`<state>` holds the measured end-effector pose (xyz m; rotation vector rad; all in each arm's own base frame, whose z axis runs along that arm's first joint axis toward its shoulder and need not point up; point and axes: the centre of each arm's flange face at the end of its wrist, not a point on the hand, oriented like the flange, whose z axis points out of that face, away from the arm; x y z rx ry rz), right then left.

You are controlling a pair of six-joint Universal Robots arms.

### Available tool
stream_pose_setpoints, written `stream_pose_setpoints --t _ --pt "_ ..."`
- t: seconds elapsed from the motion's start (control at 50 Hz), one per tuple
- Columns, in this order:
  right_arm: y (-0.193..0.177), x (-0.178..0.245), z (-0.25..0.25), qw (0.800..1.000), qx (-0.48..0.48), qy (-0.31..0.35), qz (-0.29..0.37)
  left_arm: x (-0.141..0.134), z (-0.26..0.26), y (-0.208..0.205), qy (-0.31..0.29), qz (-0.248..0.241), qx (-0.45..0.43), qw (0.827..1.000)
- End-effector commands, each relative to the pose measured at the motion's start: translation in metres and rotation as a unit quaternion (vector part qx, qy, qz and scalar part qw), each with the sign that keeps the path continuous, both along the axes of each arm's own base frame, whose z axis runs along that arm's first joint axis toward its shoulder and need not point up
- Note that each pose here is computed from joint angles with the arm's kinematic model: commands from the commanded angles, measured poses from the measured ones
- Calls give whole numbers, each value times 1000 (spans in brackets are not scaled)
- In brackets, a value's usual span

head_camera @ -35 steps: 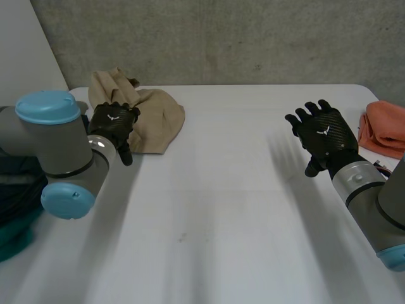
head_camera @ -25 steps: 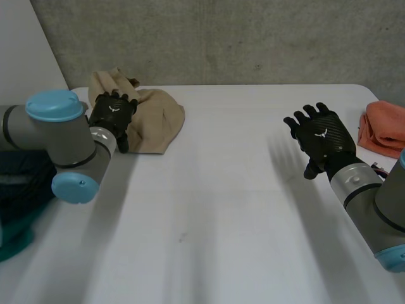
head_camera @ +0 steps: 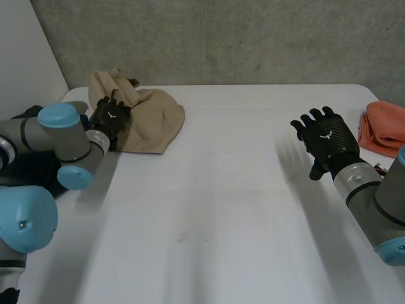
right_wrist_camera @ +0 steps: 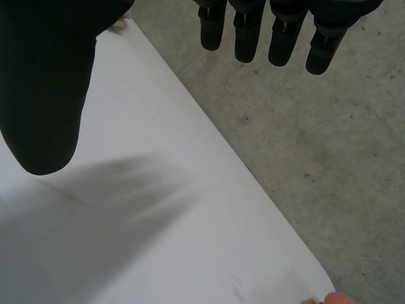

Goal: Fold the laundry.

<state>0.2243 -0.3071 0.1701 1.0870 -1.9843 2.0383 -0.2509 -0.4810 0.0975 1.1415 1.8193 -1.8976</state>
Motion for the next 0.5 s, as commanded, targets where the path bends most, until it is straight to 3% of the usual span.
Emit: stream_pose_setpoints --t 0.02,0.12,0.16,0.22,0.28,0.36,0.5 --pt "-1 -1 -1 1000 2 0 -2 -1 -6 -6 4 -11 -10 1000" --pt "-2 -2 0 1000 1 0 -5 -4 31 -7 18 10 -49 999" --pt "-2 -2 -1 1000 2 1 -5 1 61 -6 48 51 -85 994" --pt "-2 -1 -1 1000 2 1 -5 -1 106 2 108 67 -142 982" --pt "-2 -2 1 1000 -1 0 -9 -15 149 24 162 33 -181 969" --pt "-4 -4 3 1000 -3 -3 -14 -34 187 65 204 -8 -172 964" --pt "-7 -10 8 1000 -5 -11 -26 -73 217 158 302 -84 -62 948"
